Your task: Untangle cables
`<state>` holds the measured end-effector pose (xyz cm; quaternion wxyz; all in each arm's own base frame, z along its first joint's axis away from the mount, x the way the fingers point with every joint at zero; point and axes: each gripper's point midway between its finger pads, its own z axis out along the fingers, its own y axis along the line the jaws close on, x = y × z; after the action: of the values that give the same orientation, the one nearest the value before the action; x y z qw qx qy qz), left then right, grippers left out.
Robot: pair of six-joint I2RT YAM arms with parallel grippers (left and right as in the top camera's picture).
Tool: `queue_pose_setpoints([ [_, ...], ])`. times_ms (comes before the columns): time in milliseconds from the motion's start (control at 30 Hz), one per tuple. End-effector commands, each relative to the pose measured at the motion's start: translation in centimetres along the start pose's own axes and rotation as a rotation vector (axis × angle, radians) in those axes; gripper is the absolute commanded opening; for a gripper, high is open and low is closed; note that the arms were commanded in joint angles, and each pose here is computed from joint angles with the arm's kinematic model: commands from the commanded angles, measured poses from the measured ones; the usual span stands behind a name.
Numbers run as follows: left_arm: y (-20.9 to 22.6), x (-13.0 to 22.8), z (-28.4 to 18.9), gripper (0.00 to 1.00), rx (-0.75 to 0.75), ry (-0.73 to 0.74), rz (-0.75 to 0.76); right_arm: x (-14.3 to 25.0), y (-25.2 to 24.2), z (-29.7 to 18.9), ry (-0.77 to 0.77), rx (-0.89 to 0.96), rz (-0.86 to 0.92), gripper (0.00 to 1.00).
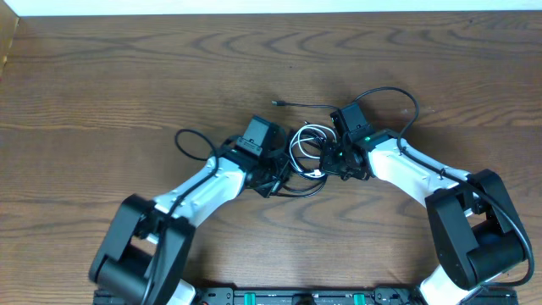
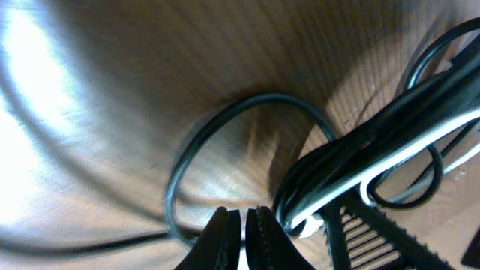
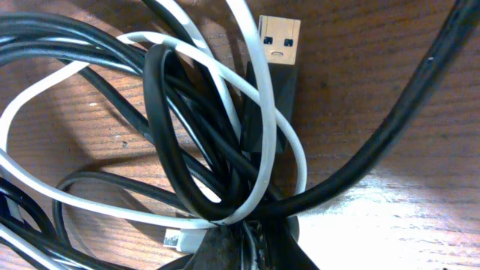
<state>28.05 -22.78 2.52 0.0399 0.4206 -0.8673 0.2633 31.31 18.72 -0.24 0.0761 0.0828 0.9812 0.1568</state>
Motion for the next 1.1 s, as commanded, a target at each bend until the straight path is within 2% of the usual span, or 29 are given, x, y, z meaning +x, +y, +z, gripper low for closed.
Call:
queue_pose_setpoints([
  [0,-0.9,0.2,1.1,0.12,0.032,0.000,-0.003,2.9,-3.6,2.6,0.092,0.120,0.015,0.01],
  [67,-2.0,0.2,1.1,0.17,0.072,-0.002,0.013,2.9,-3.6,2.5,0.092,0.120,0.015,0.01],
  [133,-2.5,0.2,1.0,0.27,0.092,-0.005,0.019,2.9,-3.6,2.5,0.092,0.120,0.015,0.01],
  [167,-2.4,0.1,1.1,0.28,0.091,-0.012,0.015,2.9,-3.6,2.6,0.092,0.121,0.015,0.01],
  [367,-2.3,0.3,1.1,0.26,0.087,0.005,0.015,2.9,-3.6,2.6,0.092,0.120,0.014,0.01],
  [433,-2.4,0.7,1.1,0.14,0.089,0.025,0.016,2.9,-3.6,2.5,0.093,0.121,0.015,0.01],
  [500,-2.4,1.1,1.0,0.10,0.091,0.048,0.018,2.9,-3.6,2.5,0.093,0.121,0.015,0.01],
  [567,-2.4,1.1,0.9,0.10,0.093,0.050,0.029,2.9,-3.6,2.5,0.093,0.121,0.014,0.01],
  [733,-2.5,-0.1,0.8,0.16,0.096,0.001,0.044,2.9,-3.6,2.6,0.093,0.121,0.015,0.01],
  [900,-2.6,0.2,0.6,0.17,0.102,0.018,0.044,3.0,-3.6,2.5,0.095,0.123,0.015,0.01],
  [1067,-3.6,-0.2,-1.0,0.31,0.150,0.002,0.107,2.9,-3.6,2.5,0.095,0.123,0.015,0.01],
])
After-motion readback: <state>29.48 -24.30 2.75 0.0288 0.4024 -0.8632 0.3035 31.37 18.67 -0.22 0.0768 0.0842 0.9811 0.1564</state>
